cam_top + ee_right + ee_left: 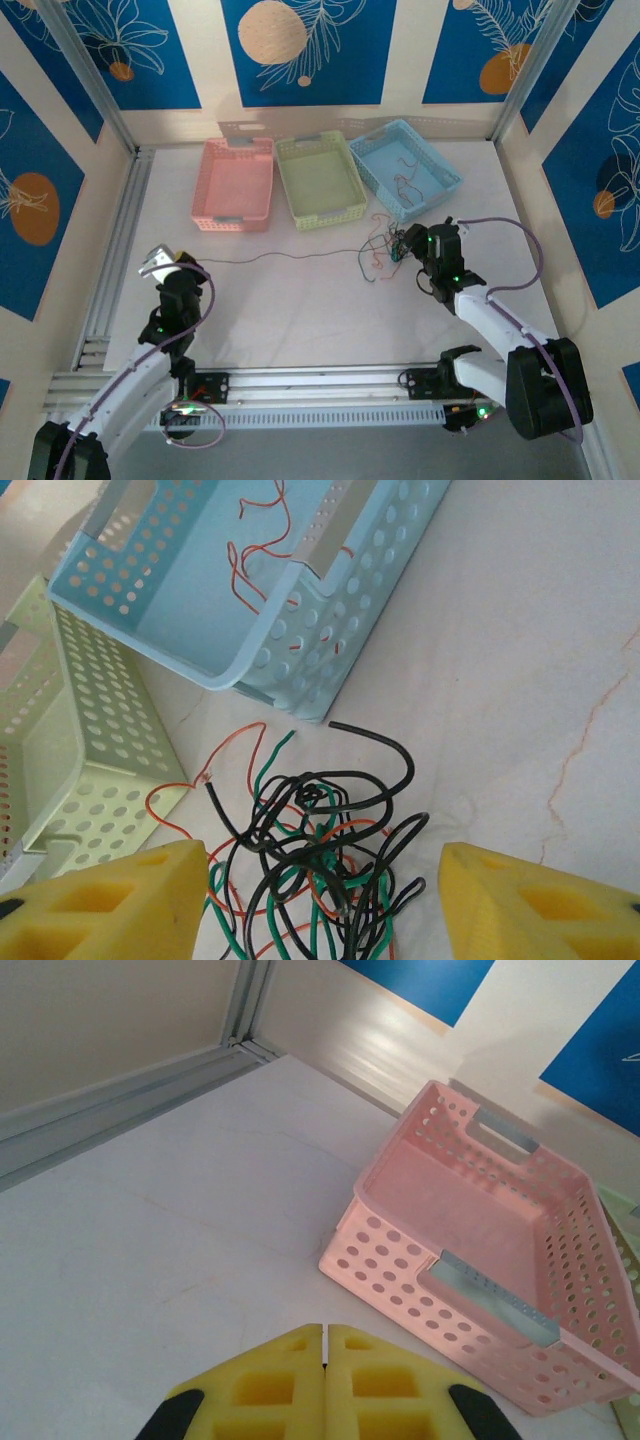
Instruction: Untangle the cables
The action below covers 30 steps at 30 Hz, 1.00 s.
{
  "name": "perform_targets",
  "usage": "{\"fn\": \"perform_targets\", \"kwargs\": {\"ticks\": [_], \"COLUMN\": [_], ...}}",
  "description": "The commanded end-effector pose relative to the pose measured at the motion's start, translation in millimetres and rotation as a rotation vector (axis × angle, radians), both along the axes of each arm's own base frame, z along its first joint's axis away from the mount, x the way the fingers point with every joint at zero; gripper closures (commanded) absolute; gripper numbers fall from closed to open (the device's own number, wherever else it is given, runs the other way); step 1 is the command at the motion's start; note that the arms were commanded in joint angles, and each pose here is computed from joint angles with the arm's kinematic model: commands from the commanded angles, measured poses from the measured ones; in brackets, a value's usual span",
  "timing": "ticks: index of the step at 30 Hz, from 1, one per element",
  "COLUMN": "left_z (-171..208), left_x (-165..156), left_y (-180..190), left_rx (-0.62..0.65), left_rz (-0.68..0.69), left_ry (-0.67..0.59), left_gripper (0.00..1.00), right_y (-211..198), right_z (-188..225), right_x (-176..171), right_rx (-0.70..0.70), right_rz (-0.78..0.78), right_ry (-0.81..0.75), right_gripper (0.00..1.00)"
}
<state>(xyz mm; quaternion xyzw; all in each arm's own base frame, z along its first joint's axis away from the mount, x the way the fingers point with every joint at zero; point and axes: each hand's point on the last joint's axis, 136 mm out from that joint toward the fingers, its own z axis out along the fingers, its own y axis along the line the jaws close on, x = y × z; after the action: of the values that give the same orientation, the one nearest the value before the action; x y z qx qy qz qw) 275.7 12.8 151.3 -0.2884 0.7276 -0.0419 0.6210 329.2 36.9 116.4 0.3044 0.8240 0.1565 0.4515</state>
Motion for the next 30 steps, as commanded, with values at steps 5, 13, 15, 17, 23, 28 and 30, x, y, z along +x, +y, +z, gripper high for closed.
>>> {"fn": "perform_targets", "kwargs": {"ticks": [5,13,15,17,23,28,30], "left_z": [-2,-2,-3,-2,-2,-2,-3], "left_x": [-2,0,1,1,2,2,2], "left_y": [8,6,6,5,4,3,3], "left_rx": [-0.005,-0.004,-0.003,-0.004,-0.006,-0.007,-0.007], "left_rz": [0.036,0.027,0.024,0.021,0.016,0.008,0.007], "left_ry": [-0.006,-0.004,-0.001,-0.002,-0.003,-0.003,-0.002], "left_gripper": [1.0,1.0,1.0,1.0,1.0,1.0,1.0], "right_y": [42,97,95,95,89,81,79], "right_z": [38,28,12,-1,-20,-34,-39], "right_x": [13,32,39,43,49,51,51], "right_rx": [-0.063,-0.245,-0.269,-0.277,-0.308,-0.312,-0.31], "right_rz": [0.189,0.382,0.371,0.376,0.354,0.33,0.325], "right_ry": [-0.139,-0.026,0.081,0.164,0.289,0.372,0.401], "right_gripper": [0.57,0.59,0.59,0.59,0.62,0.64,0.64]}}
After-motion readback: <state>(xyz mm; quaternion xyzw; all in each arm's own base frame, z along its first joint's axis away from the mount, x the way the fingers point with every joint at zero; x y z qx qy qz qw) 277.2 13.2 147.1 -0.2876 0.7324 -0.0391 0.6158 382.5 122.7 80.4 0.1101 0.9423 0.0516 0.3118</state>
